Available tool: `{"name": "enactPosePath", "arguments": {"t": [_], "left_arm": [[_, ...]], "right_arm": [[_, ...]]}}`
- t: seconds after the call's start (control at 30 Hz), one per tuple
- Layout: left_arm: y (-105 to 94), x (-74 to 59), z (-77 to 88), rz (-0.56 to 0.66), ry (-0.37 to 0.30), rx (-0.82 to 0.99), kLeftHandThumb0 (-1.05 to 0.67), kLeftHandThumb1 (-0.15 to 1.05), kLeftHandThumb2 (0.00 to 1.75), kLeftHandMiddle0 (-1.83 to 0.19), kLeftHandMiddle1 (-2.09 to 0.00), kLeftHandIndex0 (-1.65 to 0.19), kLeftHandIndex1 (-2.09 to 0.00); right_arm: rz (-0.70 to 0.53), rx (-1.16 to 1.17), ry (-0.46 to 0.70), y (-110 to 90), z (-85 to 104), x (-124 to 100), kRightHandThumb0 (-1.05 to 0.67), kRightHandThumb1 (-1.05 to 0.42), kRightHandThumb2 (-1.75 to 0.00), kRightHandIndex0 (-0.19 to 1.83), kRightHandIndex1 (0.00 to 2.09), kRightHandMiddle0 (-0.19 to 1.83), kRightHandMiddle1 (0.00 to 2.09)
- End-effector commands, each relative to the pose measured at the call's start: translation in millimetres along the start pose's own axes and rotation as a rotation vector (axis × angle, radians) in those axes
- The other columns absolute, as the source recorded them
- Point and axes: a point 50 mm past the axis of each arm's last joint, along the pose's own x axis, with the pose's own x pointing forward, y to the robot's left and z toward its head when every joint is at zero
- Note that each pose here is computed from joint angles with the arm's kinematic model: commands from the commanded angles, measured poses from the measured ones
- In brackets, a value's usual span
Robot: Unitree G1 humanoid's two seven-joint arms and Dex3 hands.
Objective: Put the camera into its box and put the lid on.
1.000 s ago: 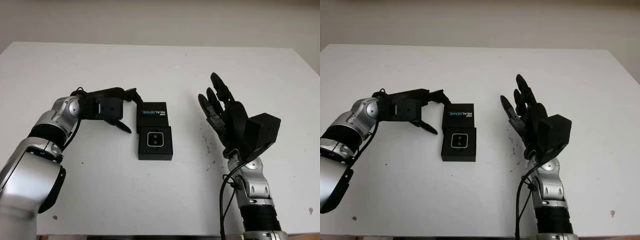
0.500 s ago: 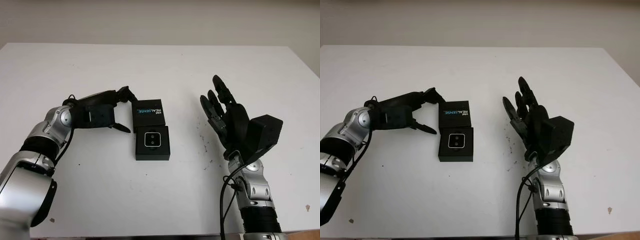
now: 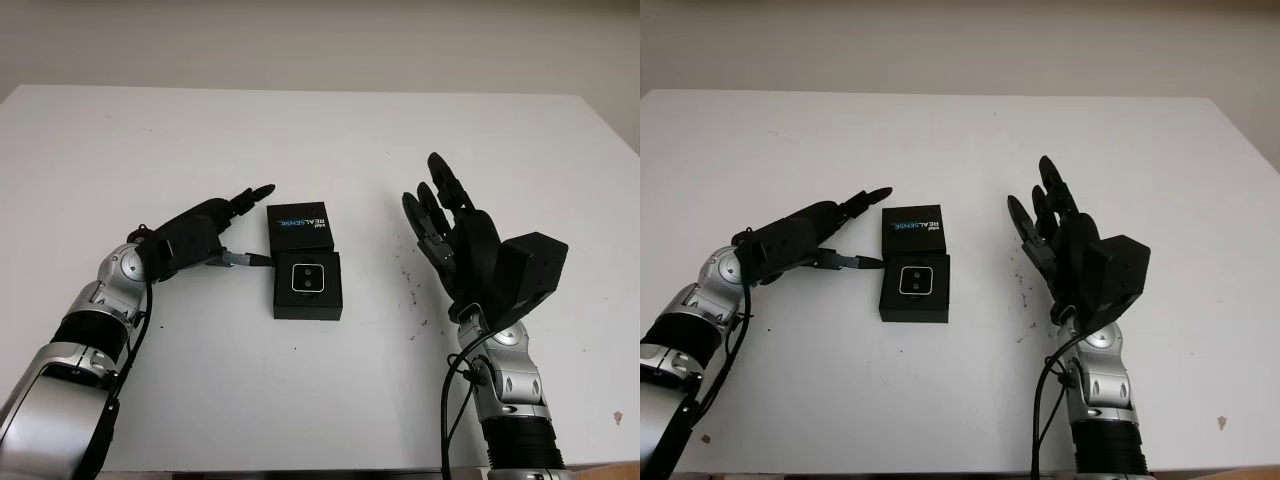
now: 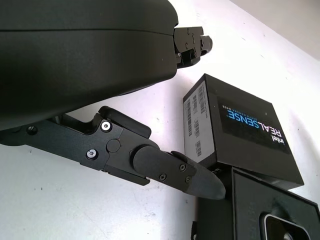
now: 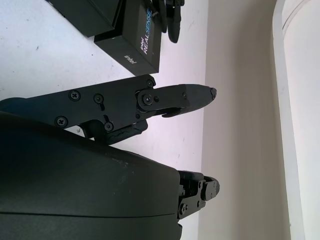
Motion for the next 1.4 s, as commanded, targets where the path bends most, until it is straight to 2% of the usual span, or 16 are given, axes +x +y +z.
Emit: {"name": "enactPosePath", "arguments": {"t": [0.0, 0.37, 0.6, 0.77, 0.93, 1.37], "left_arm": [[-0.6, 0.4, 3.0, 0.01, -0.02, -0.009, -0.77, 0.98, 0.05, 0.09, -0.04, 0.15, -0.05], [0.7, -4.7, -1.1, 0.02, 0.019, 0.005, -0.75, 0.96, 0.05, 0.09, -0.05, 0.16, -0.05], [1.5, -0.2, 3.3, 0.01, 0.017, 0.045, -0.78, 0.96, 0.05, 0.07, -0.06, 0.15, -0.06], [0.1, 3.6, 7.2, 0.012, -0.016, 0.046, -0.79, 0.95, 0.05, 0.07, -0.06, 0.13, -0.06], [-1.2, 7.0, 9.3, 0.009, -0.019, 0.056, -0.78, 0.94, 0.05, 0.05, -0.06, 0.12, -0.06], [-3.2, 22.8, 26.4, 0.002, -0.046, 0.146, -0.73, 0.96, 0.06, 0.06, -0.05, 0.11, -0.06]], "right_arm": [[-0.002, -0.006, -0.02, -1, 5.0, 1, -0.46, -1.05, -0.19, 0.1, 0.06, 0.14, 0.09], [-0.012, -0.007, -0.012, -3, 2.4, 1, -0.48, -1.05, -0.16, 0.13, 0.07, 0.16, 0.1], [-0.003, -0.019, -0.023, -3, 4.4, 1, -0.47, -1.05, -0.18, 0.12, 0.07, 0.15, 0.09], [-0.006, -0.01, -0.023, -3, 3.8, 0, -0.45, -1.05, -0.18, 0.13, 0.06, 0.16, 0.09], [-0.012, 0.008, -0.013, -3, 3.2, -2, -0.47, -1.05, -0.17, 0.13, 0.06, 0.17, 0.1], [-0.019, 0.025, -0.015, -5, 3.9, -6, -0.45, -1.05, -0.16, 0.14, 0.06, 0.18, 0.1]]}}
